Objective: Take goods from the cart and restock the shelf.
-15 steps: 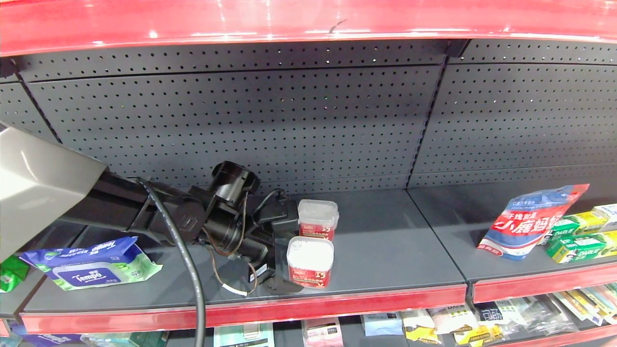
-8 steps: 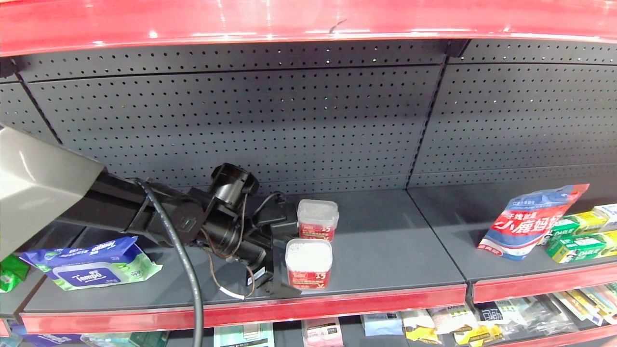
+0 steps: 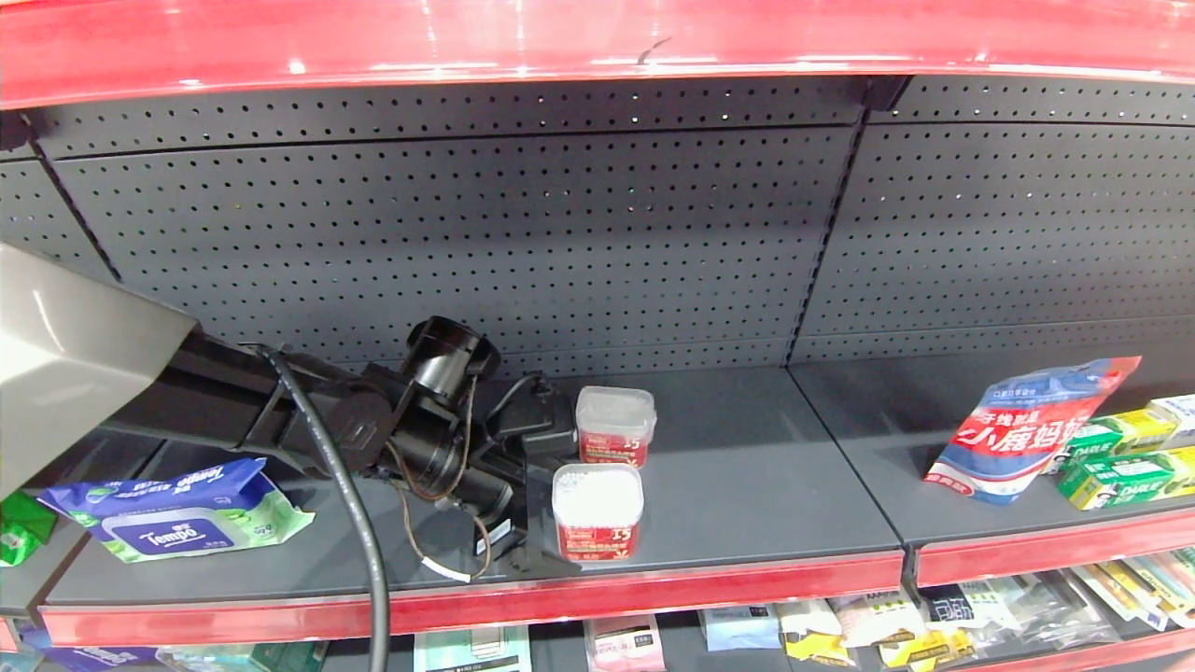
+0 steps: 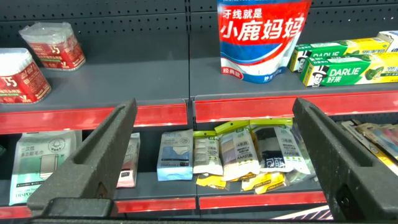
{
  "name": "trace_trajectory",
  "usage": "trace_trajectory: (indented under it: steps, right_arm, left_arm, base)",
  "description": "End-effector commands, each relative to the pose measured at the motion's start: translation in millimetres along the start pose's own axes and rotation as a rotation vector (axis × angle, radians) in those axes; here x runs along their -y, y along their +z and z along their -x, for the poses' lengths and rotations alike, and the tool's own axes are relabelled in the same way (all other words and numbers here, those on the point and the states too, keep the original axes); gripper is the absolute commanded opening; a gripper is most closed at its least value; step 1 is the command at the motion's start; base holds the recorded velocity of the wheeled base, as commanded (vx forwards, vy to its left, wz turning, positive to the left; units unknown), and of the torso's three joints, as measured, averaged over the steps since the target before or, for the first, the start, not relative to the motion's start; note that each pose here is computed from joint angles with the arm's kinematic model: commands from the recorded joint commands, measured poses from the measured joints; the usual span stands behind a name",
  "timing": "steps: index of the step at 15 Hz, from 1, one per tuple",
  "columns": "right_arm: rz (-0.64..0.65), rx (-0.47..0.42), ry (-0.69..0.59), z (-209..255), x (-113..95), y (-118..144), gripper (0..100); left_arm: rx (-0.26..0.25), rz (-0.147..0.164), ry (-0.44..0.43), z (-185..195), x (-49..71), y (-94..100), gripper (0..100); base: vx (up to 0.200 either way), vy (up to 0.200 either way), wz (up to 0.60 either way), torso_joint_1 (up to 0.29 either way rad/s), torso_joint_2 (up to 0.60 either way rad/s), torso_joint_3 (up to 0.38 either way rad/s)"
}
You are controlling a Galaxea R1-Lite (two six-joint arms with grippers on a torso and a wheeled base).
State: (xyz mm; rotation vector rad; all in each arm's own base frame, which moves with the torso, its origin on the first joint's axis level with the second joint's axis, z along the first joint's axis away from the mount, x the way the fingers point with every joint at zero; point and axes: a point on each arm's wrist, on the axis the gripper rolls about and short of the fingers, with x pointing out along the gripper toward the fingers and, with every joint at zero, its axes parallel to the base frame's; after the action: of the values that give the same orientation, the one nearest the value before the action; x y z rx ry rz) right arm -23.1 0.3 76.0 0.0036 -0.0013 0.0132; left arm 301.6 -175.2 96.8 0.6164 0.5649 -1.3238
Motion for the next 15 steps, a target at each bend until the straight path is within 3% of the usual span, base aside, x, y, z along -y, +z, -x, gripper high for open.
trace_trajectory:
  steps: [1, 15]
  right_arm:
    - [0.001, -0.001, 0.001, -0.1, 0.0, 0.0, 100]
    - [0.001, -0.001, 0.001, -0.1, 0.0, 0.0, 100]
  left_arm:
    - [0.003, -0.004, 0.004, 1.7, 0.4, 1.0, 100]
    - [-0.010, 0.009, 0.001, 5.3, 2.9, -0.9, 100]
  base:
    - [0.000, 0.000, 0.00, 0.000, 0.00, 0.000]
    - [0.000, 0.000, 0.00, 0.000, 0.00, 0.000]
